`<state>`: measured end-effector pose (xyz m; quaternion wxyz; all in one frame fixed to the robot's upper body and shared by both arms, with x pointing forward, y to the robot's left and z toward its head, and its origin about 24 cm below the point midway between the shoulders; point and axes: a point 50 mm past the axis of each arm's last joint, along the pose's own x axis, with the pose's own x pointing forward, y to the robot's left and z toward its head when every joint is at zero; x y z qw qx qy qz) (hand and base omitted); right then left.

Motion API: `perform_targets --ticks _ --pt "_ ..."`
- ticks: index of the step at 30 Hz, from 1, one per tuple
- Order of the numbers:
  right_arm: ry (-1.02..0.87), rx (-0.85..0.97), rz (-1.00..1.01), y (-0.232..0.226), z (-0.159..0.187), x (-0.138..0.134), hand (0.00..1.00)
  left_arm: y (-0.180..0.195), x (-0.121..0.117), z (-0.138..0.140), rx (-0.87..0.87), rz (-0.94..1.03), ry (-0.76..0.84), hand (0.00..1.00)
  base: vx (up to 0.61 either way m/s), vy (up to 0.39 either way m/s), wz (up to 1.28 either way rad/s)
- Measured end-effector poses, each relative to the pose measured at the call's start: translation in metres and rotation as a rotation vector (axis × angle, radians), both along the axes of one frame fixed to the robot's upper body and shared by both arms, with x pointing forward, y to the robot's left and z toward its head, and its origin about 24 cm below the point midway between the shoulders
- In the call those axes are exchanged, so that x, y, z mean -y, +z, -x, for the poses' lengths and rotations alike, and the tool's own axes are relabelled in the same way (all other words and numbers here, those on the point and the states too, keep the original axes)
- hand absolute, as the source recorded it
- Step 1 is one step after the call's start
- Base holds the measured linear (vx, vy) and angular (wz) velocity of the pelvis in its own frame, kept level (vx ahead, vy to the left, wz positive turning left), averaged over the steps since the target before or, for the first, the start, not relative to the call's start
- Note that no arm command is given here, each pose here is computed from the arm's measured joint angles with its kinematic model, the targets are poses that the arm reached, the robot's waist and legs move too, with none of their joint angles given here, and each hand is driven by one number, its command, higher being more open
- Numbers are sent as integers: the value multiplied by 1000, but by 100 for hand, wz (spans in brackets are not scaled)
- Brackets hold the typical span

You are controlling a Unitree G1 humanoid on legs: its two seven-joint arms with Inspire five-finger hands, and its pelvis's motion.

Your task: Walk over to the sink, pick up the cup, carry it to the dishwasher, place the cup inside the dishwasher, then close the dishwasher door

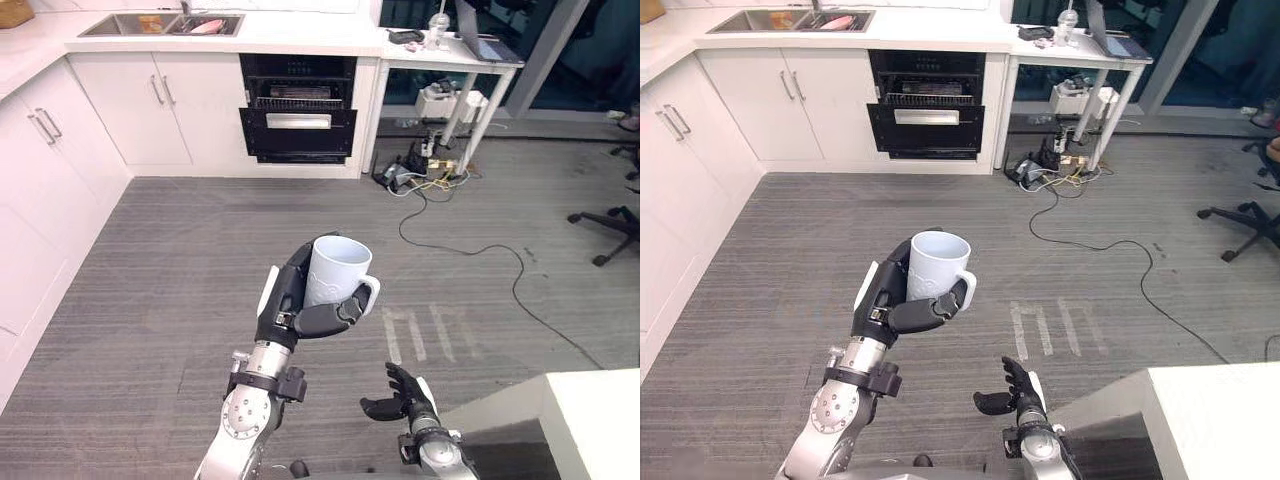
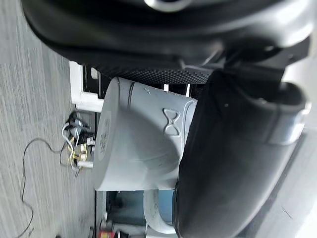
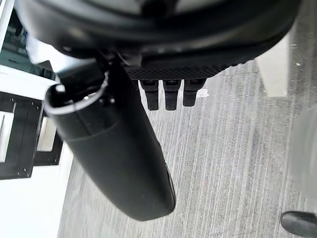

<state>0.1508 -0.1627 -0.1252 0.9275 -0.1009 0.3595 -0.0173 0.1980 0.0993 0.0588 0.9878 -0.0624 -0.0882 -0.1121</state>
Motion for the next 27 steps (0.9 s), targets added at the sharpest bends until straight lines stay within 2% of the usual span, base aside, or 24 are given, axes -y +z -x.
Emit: perform_targets --ticks 10,11,20,24,27 --pt "23 63 53 10 -14 11 90 -9 -12 -4 -41 8 79 30 118 -72 -9" --pt "35 26 50 4 -7 6 90 -31 -34 2 -137 -37 185 30 0 0 0" --pt "-9 -37 60 -4 13 18 90 -33 -36 2 -158 -6 201 30 -6 -7 -8" --pt "-52 -77 53 -9 28 23 90 -41 -32 0 -200 31 194 30 -21 -45 44" --pt "-98 -73 42 -8 26 27 90 -50 -31 2 -267 71 201 30 -11 -82 63"
